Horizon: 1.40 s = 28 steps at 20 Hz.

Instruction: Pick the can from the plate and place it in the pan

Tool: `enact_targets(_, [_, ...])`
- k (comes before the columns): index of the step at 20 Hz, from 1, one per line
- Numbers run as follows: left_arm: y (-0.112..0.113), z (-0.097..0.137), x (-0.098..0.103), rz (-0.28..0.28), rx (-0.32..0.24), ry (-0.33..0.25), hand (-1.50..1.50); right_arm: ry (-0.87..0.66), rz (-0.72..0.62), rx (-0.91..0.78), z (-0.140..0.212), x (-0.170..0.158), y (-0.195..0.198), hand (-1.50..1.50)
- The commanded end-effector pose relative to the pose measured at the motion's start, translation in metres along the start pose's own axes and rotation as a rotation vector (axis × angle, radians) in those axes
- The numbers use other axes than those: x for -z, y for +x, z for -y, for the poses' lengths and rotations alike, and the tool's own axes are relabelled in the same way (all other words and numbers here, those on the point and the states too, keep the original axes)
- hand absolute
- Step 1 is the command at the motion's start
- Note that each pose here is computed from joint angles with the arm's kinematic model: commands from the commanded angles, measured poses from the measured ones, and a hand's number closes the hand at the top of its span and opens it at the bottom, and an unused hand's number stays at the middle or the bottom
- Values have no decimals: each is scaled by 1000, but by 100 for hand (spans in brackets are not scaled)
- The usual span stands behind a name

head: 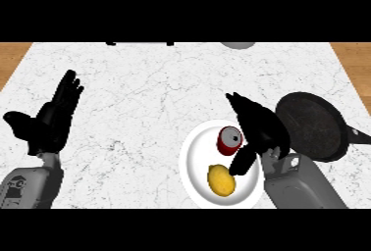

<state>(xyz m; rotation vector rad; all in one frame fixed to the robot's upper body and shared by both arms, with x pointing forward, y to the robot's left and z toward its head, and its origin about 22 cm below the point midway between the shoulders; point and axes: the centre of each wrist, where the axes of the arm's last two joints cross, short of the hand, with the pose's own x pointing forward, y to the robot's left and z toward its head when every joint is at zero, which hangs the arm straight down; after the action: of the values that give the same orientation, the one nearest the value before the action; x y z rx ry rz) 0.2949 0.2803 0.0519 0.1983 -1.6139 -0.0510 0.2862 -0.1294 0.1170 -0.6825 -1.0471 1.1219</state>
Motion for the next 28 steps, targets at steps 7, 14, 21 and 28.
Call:
enact_targets(7, [-9, 22, -8, 6, -7, 5, 0, 79, -92, -91, 2, 24, 5, -150])
enact_targets(14, [10, -1, 5, -6, -1, 16, 0, 89, -83, -95, -36, 33, 8, -150])
enact_targets(21, [1, 2, 4, 4, -4, 8, 0, 141, -121, -127, -33, 44, -5, -150])
enact_targets(28, [-3, -9, 2, 23, -14, 5, 0, 198, -65, -135, -64, 56, -16, 150])
